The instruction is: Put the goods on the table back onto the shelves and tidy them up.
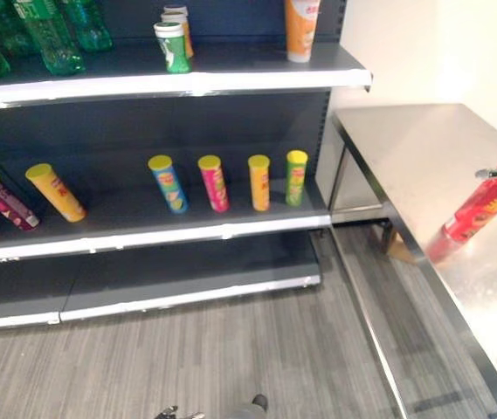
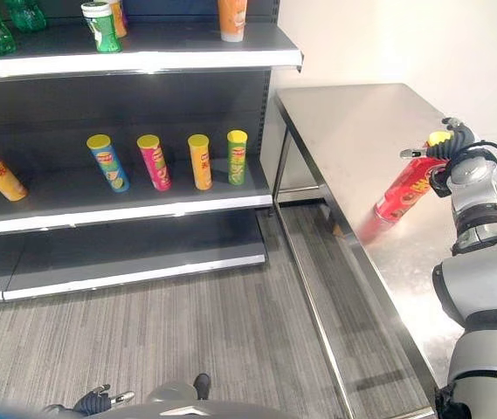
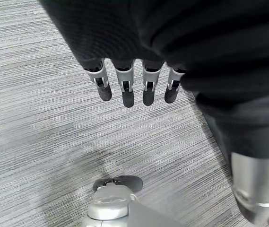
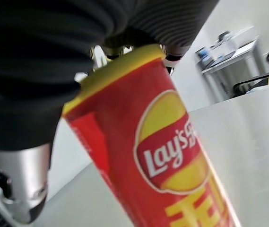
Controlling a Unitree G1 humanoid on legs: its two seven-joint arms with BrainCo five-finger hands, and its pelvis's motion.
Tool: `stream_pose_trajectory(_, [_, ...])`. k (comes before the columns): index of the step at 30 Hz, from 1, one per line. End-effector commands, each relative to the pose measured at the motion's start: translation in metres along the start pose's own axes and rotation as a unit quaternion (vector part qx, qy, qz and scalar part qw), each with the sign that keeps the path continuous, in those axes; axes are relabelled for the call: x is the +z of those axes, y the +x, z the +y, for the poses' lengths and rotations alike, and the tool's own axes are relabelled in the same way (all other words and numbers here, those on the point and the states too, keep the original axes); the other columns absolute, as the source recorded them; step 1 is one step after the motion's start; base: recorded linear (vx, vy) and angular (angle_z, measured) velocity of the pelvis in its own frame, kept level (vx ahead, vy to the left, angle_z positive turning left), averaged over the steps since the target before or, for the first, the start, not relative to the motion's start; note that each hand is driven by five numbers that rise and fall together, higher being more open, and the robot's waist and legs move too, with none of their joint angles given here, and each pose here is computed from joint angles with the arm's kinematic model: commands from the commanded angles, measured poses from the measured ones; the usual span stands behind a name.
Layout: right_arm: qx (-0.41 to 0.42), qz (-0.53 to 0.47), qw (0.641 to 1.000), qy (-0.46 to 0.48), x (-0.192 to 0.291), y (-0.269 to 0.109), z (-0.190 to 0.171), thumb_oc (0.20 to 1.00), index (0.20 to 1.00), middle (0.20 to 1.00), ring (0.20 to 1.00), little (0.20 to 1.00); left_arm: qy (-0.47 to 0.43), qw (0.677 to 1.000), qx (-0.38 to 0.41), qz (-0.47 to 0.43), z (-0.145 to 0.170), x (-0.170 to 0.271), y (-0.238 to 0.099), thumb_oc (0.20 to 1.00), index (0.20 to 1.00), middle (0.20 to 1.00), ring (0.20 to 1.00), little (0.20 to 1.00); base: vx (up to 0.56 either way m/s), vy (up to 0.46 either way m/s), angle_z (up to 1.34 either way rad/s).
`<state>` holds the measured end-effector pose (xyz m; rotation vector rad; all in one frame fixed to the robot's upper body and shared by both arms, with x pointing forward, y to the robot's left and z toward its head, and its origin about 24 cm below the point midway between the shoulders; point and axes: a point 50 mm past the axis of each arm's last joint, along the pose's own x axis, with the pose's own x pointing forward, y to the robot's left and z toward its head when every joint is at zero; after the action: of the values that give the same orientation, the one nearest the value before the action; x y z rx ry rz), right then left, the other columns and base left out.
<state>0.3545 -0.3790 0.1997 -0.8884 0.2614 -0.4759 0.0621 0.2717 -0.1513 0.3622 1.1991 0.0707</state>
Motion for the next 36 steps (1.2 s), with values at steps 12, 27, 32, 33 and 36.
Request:
stream_pose_trajectory(12, [-0.028, -0.025, 0.999, -0.026, 0.017, 0.001, -0.019, 0.200, 0.200, 0.200, 0.200, 0.200, 0.042, 0.999, -0.002, -0.019, -0.001, 0.012, 0.003, 1.000, 1.000, 1.000, 1.000, 1.000, 0.00, 0.000, 0.00])
stream_pose_trajectory(27, [-0.024, -0.158, 0.987, -0.019, 0.060, -0.008, -0.005, 0.200, 0.200, 0.200, 0.200, 0.200, 0.024, 1.000, 0.012, -0.011, 0.002, 0.009, 0.002, 1.000, 1.000, 1.000, 1.000, 1.000, -0.01, 0.006, -0.03])
stream_pose_trajectory(32, [-0.059, -0.352, 0.934, 0.009, 0.076, -0.071, 0.000, 0.200, 0.200, 0.200, 0.200, 0.200, 0.000, 1.000, 0.028, -0.009, 0.000, 0.007, 0.001, 1.000, 1.000, 1.000, 1.000, 1.000, -0.07, 0.042, -0.09])
stream_pose_trajectory(33, [-0.068, -0.386, 0.920, 0.013, 0.077, -0.088, -0.003, 0.200, 0.200, 0.200, 0.200, 0.200, -0.005, 0.999, 0.033, -0.007, 0.000, 0.006, 0.001, 1.000, 1.000, 1.000, 1.000, 1.000, -0.04, -0.013, -0.15])
stream_pose_trajectory(36, [-0.055, -0.453, 0.889, 0.024, 0.075, -0.127, 0.002, 0.200, 0.200, 0.200, 0.200, 0.200, -0.003, 0.999, 0.033, -0.006, 0.000, 0.005, 0.001, 1.000, 1.000, 1.000, 1.000, 1.000, -0.06, -0.026, -0.11])
